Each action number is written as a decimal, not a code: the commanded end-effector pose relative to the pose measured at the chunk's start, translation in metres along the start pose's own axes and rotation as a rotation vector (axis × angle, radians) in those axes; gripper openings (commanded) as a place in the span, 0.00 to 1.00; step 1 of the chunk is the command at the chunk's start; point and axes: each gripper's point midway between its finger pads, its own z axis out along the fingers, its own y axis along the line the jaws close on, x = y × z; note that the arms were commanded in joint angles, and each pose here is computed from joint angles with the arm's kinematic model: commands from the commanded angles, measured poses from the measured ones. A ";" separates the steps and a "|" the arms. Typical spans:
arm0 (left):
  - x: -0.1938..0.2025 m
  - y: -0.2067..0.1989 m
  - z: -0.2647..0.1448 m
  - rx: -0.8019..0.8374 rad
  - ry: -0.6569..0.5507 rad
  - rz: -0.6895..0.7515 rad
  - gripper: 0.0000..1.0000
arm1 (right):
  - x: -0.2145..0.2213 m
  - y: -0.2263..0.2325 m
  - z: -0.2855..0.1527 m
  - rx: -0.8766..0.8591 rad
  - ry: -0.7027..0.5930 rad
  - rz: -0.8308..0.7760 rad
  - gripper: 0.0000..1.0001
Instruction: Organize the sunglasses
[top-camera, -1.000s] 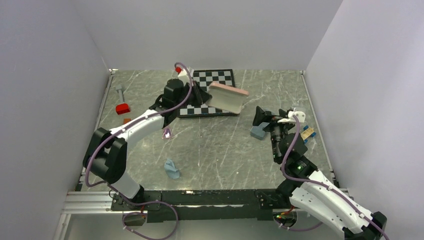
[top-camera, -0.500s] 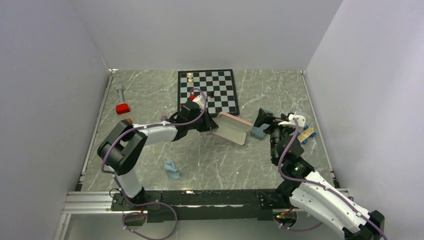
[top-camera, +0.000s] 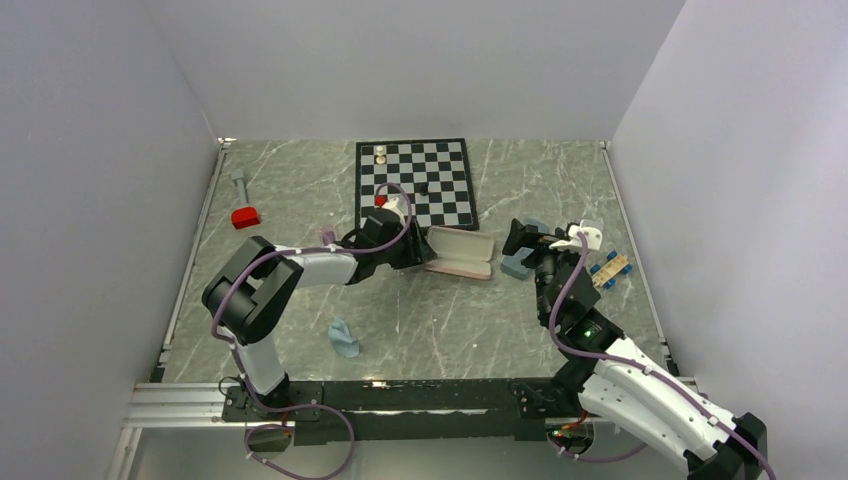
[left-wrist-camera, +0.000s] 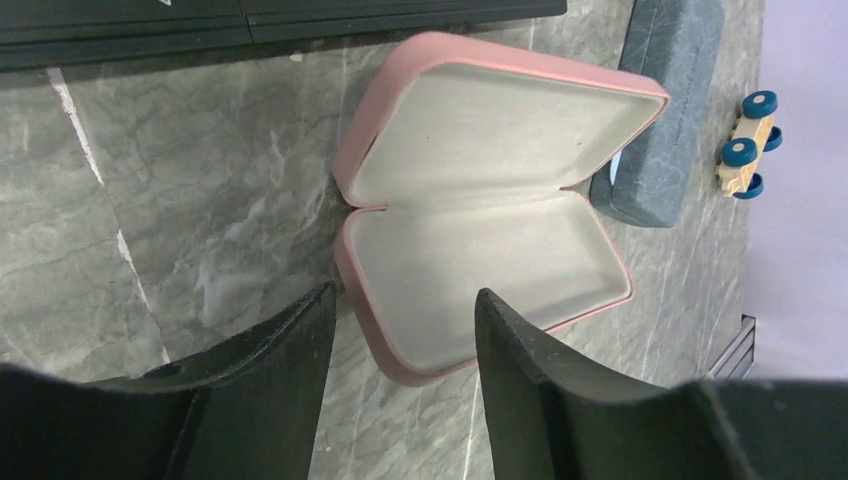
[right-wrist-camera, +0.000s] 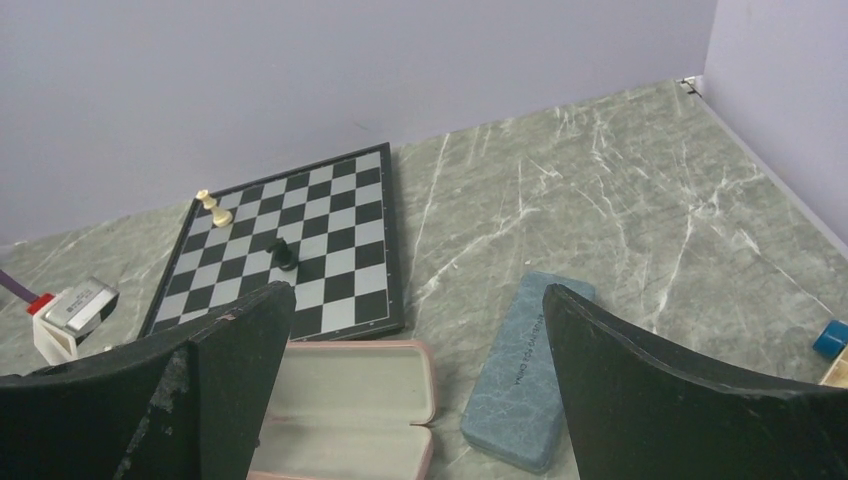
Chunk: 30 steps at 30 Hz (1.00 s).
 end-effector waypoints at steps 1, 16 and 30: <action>-0.006 -0.008 -0.008 0.021 -0.027 0.042 0.59 | -0.016 0.005 0.000 -0.012 -0.031 0.072 1.00; 0.037 0.009 -0.010 -0.157 0.018 0.345 0.91 | -0.012 0.001 0.002 0.019 -0.016 0.059 1.00; 0.044 0.019 -0.017 -0.410 -0.039 0.566 0.99 | -0.006 0.000 0.000 0.007 -0.016 0.068 1.00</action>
